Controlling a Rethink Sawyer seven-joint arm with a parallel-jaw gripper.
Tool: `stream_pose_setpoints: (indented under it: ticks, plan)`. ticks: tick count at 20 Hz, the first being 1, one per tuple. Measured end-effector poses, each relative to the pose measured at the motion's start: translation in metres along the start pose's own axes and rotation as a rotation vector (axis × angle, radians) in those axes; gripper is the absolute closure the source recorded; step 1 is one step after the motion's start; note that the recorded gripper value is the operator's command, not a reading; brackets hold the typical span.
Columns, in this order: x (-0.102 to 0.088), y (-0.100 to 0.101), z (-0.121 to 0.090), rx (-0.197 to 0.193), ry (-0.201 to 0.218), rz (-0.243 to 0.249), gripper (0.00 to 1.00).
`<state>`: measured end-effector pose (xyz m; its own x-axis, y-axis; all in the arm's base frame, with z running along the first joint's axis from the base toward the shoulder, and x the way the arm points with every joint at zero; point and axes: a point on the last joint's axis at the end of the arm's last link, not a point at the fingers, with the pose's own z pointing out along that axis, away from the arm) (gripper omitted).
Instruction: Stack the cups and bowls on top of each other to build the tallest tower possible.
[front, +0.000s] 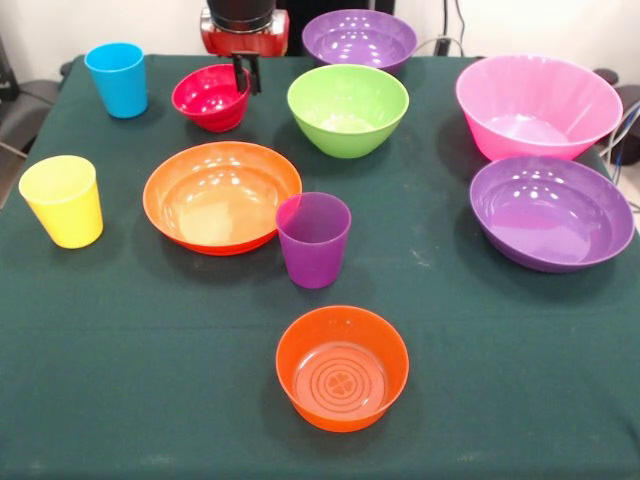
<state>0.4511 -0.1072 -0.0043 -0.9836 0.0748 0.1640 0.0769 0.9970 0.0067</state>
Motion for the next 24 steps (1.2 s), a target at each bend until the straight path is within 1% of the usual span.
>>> stream_pose_setpoints:
  ticks: [4,10,11,17,24]
  plan:
    - [0.002,-0.001,-0.004,0.005,0.026,0.002,1.00]
    - [0.001,-0.004,-0.013,0.013,0.039,0.010,1.00]
    - [0.000,-0.004,-0.016,0.016,0.044,0.012,1.00]
    - [-0.002,-0.005,-0.024,0.020,0.065,0.019,1.00]
    - [-0.006,-0.003,-0.030,0.018,0.064,0.021,1.00]
